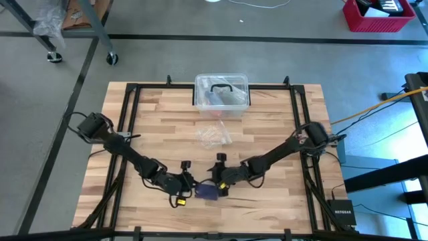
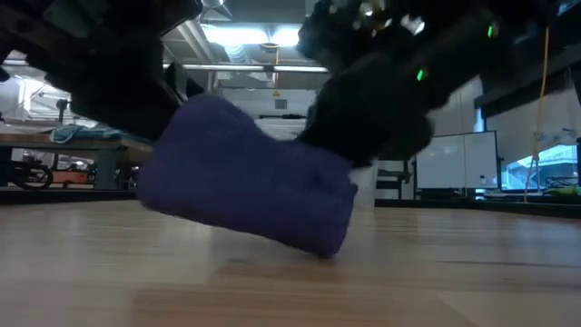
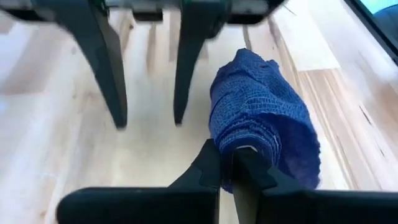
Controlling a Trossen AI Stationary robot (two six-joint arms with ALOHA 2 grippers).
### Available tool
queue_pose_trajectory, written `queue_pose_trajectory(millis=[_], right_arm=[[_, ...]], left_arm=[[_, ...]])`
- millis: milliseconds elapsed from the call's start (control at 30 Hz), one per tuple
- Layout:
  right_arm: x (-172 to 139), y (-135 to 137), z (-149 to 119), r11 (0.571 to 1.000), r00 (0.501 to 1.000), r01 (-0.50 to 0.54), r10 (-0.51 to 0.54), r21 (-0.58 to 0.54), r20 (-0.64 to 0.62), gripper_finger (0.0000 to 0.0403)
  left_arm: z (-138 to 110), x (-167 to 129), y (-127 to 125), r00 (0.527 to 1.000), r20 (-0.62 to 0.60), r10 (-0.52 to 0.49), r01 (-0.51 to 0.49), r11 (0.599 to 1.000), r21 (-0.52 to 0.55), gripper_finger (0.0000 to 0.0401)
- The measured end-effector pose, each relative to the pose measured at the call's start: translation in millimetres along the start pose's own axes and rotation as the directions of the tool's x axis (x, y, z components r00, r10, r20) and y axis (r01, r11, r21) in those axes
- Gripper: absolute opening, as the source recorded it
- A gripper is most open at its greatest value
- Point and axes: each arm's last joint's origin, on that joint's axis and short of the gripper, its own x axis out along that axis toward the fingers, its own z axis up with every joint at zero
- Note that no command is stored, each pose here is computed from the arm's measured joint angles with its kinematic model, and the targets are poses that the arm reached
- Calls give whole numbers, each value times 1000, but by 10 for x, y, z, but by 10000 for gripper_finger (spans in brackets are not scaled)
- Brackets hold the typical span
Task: Roll bandage
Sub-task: Roll the blue bandage
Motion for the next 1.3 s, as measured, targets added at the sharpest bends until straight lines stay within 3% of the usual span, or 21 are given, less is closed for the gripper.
queue_pose_trajectory(millis=[367, 800, 1033, 1300], right_arm=[[-1018, -335, 474, 992, 987, 103, -111, -70, -116, 175], [-2227, -290, 414, 998, 986, 59, -63, 31, 157, 175], [-2390, -233, 454, 997, 970, -29, 11, 70, 241, 175], [-2300, -215, 562, 994, 946, -45, 11, 98, 324, 175]], left_arm=[[525, -281, 64, 980, 123, 155, -167, 982, 91, 4], [1212, -674, 450, 897, 337, 287, -348, 928, 136, 4], [1412, -707, 559, 826, 465, 319, -391, 918, 63, 6], [1428, -753, 465, 816, 496, 297, -390, 916, 91, 8]])
